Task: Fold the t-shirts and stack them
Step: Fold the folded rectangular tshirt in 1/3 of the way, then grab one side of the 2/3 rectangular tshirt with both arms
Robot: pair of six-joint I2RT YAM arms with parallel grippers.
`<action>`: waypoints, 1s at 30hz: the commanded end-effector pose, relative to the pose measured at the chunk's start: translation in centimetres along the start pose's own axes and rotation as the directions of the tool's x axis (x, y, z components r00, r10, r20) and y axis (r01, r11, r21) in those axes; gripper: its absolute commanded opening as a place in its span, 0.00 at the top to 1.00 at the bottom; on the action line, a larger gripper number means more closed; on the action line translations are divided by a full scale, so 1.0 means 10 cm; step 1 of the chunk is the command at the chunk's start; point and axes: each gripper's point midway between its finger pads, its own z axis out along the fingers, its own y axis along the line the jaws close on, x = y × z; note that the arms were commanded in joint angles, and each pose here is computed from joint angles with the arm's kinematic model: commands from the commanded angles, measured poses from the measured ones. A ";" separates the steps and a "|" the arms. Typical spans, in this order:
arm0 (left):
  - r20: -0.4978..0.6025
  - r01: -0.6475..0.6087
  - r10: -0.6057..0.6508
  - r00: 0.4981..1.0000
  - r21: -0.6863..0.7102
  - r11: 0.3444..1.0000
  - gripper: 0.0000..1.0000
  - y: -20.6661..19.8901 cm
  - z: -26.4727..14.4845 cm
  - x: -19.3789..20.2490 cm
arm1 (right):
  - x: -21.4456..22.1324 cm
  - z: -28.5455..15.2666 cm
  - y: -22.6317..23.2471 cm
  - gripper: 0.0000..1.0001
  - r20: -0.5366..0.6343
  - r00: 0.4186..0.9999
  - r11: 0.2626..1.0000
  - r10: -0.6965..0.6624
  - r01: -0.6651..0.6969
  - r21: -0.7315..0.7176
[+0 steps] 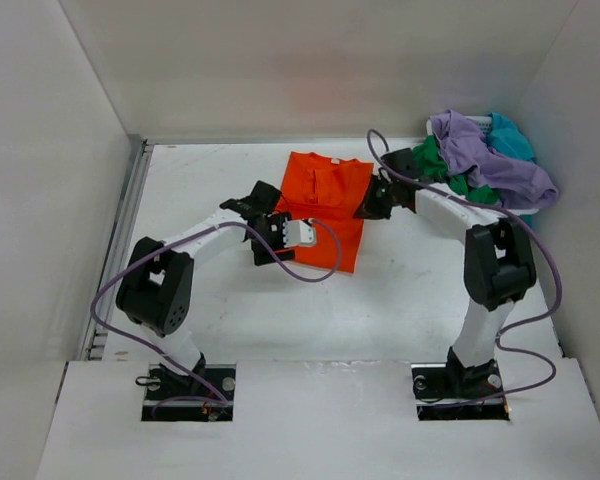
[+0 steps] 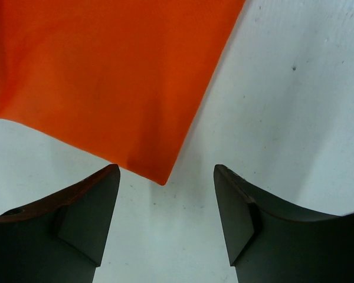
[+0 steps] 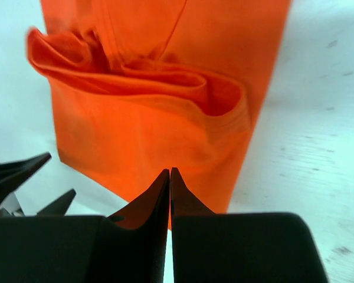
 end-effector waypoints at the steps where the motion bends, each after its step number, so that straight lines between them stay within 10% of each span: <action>1: -0.006 -0.036 0.036 0.999 -0.025 0.999 0.36 0.12 0.08 0.08 | 0.15 0.28 0.07 0.94 -0.026 1.000 0.999 0.013 -0.014 -0.038; 19: -0.087 -0.093 0.089 0.992 -0.054 0.994 0.39 0.09 0.41 0.24 | -0.46 0.38 -0.03 0.89 0.125 0.990 0.997 0.068 -0.064 -0.034; 30: -0.094 -0.061 0.057 0.994 -0.041 0.997 0.75 0.04 0.47 0.30 | 1.03 -0.11 -0.26 0.52 -0.047 0.993 0.994 0.105 -0.104 0.036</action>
